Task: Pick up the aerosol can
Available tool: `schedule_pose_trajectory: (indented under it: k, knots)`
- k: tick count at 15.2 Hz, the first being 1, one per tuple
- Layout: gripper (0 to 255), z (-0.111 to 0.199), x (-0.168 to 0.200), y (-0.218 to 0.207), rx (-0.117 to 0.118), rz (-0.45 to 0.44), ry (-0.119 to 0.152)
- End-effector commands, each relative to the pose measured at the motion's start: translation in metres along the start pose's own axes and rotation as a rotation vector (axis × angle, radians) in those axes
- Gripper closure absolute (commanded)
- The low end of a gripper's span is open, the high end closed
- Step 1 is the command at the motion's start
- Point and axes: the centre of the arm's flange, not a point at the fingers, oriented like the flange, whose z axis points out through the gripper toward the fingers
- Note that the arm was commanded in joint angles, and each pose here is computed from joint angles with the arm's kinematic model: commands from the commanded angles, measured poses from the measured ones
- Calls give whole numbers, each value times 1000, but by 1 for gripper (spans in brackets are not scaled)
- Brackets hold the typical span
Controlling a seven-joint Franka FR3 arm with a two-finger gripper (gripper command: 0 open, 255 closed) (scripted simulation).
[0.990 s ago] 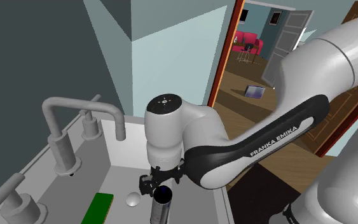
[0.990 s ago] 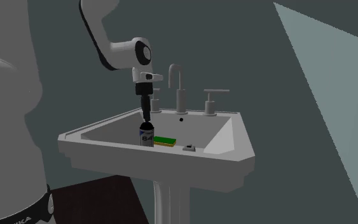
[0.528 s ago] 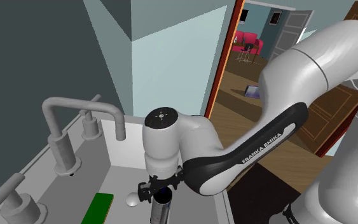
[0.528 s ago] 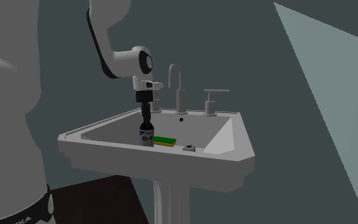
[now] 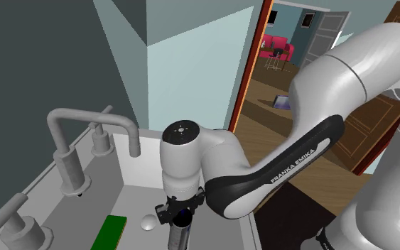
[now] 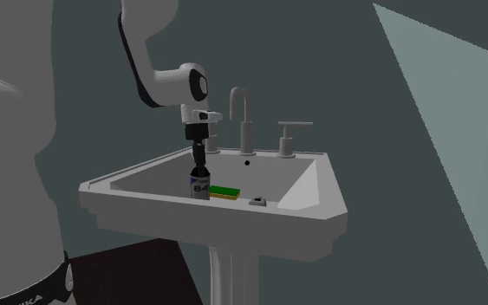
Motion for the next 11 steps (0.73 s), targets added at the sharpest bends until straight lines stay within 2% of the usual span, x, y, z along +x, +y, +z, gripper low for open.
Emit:
schedule_pose_trajectory:
  k: [1, 11]
  knots:
    - [255, 2, -1, 1, -3, -1, -3]
    - [255, -46, 3, 4, -3, -1, -3]
